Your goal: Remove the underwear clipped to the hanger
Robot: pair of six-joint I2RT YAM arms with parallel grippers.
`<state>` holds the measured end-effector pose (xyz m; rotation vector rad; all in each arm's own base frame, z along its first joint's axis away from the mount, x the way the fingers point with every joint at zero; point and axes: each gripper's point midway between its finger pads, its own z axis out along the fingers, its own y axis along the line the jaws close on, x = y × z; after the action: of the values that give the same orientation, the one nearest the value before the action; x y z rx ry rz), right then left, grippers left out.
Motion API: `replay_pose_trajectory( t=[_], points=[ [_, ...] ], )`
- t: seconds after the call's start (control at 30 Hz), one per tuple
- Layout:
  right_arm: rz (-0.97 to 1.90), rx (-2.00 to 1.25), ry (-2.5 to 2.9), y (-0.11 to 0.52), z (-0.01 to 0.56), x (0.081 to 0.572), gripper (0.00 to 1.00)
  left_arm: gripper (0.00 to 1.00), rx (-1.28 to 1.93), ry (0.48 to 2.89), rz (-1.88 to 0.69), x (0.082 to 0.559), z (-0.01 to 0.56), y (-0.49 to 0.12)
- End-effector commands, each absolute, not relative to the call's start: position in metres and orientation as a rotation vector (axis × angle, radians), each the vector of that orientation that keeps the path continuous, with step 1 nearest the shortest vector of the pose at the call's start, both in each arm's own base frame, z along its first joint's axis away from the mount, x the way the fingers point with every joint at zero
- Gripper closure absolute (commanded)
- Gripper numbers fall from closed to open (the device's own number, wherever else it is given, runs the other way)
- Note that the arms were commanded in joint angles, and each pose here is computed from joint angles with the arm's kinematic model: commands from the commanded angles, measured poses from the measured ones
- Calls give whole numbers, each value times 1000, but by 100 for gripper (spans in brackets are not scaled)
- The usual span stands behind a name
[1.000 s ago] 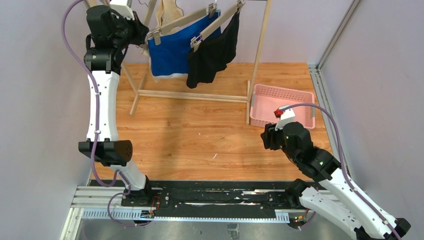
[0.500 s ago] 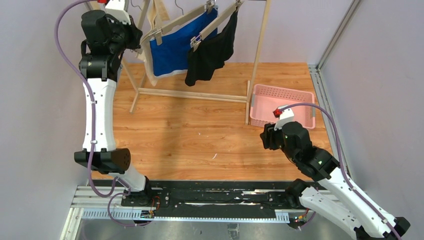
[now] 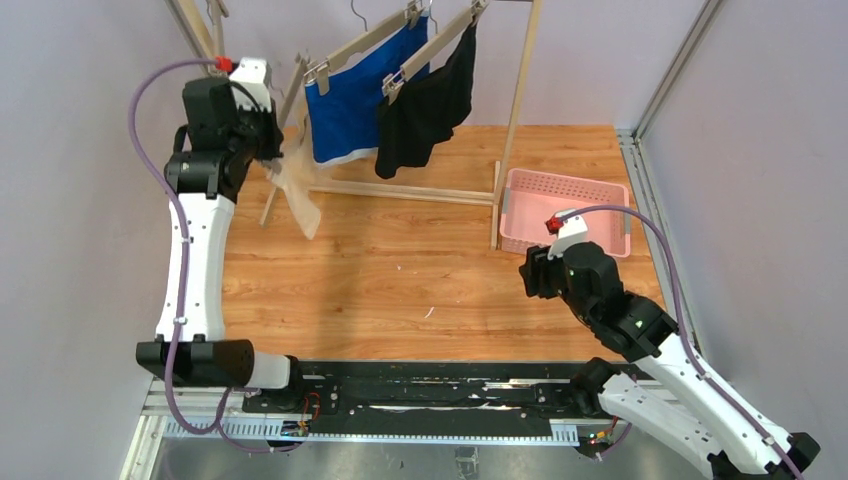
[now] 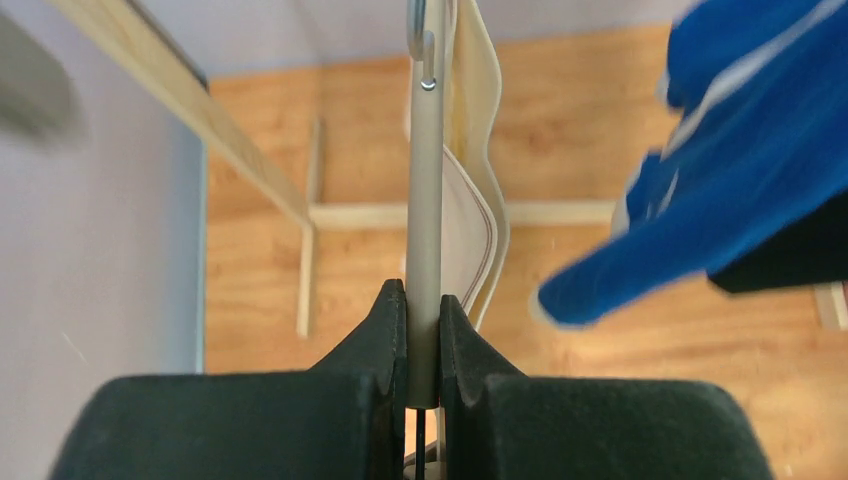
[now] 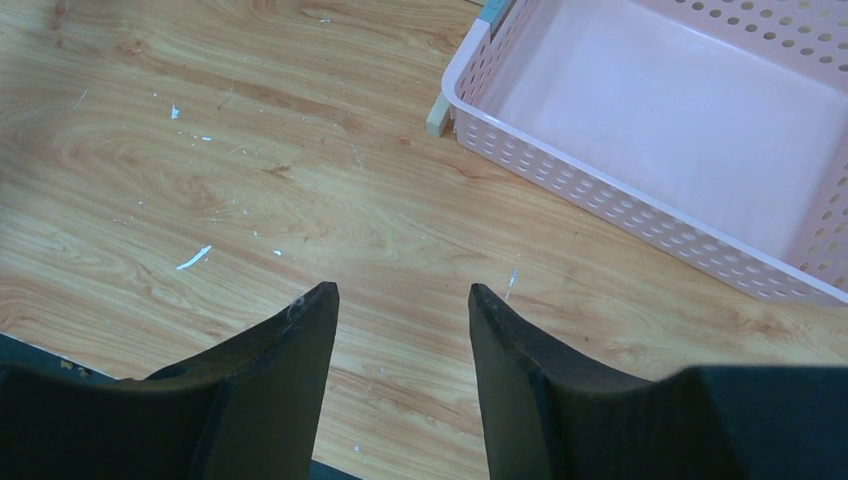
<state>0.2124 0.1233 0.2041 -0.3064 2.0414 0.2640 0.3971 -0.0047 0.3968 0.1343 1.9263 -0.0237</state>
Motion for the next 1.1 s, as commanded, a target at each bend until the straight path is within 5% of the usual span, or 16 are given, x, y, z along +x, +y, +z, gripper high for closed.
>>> replay_pose_trajectory(
  t=[0.0, 0.23, 0.43, 1.07],
  points=[
    [263, -310, 1961, 130, 228, 223, 45, 100, 79, 2017, -26, 346, 363, -1],
    [252, -370, 1918, 146, 246, 242, 36, 100, 104, 2082, -93, 271, 330, -14],
    [441, -551, 1839, 194, 274, 245, 26, 100, 289, 2040, -434, 219, 324, -72],
    [837, -1017, 1565, 273, 345, 217, 21, 100, 650, 2026, -889, 148, 298, -145]
  ],
)
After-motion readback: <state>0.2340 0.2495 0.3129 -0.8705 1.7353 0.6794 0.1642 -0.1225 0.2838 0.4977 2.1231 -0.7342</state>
